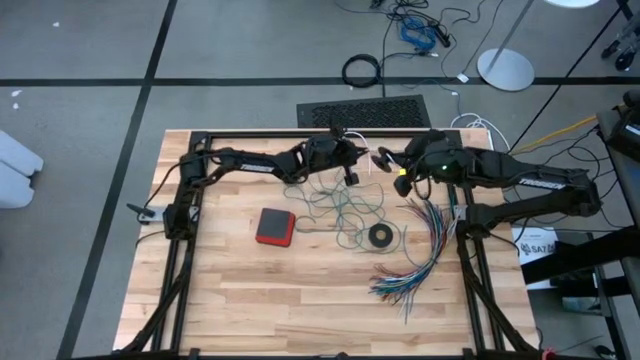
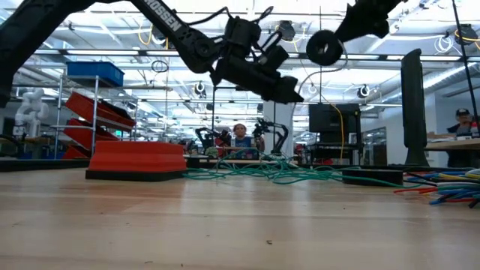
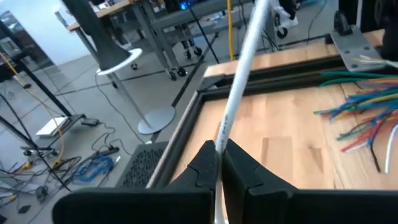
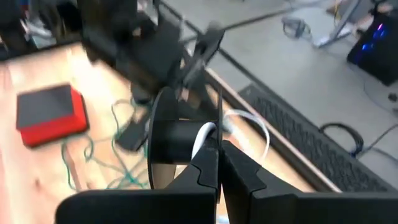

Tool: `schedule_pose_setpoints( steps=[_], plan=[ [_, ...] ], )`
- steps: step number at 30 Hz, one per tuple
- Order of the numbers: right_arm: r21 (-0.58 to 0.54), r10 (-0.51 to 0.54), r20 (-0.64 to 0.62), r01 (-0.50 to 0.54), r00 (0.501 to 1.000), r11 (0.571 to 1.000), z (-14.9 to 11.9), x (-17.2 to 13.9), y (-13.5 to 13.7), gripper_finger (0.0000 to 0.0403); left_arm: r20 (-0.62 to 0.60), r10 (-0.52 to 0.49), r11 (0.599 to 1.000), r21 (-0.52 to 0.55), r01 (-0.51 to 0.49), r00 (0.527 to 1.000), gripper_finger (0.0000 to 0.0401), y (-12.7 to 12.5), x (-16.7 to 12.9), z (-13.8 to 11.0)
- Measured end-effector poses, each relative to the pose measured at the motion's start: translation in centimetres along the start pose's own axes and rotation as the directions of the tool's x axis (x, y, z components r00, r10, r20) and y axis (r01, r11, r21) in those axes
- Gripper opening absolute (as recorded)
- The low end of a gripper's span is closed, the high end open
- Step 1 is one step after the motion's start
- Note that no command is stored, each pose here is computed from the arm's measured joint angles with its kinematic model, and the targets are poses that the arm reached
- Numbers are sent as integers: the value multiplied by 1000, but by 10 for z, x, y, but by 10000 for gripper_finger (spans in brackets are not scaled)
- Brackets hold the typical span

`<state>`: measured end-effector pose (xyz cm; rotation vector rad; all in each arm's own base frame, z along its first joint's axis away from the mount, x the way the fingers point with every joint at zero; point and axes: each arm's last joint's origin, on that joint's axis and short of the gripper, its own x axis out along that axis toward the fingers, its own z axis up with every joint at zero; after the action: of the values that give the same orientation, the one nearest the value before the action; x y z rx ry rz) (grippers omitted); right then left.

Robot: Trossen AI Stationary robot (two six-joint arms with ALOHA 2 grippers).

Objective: Coiling cords
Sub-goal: Coil the white wire cable on the spool

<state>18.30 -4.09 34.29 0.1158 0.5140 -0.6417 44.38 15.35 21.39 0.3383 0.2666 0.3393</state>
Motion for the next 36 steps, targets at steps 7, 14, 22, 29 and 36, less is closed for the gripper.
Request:
schedule_pose_setpoints(
  steps=[7,14,22,29,36],
  plan=[
    [-77,-199,-53,194,979,978,-10,9,6,0,-11,-44,999,2,44,999,7,11,-14,16],
    [-128,-264,-58,255,963,958,-13,8,6,0,-83,-81,997,9,82,993,6,10,-23,19],
    [-186,-268,-165,237,949,953,-23,15,7,0,-32,-71,997,29,72,997,6,16,-34,39],
    [-240,-283,-216,230,934,943,-27,37,17,0,10,-131,991,31,131,991,6,8,-38,48],
    [-249,-425,-156,381,892,890,-24,61,17,0,23,-204,978,38,203,979,6,-16,-41,56]
  ],
)
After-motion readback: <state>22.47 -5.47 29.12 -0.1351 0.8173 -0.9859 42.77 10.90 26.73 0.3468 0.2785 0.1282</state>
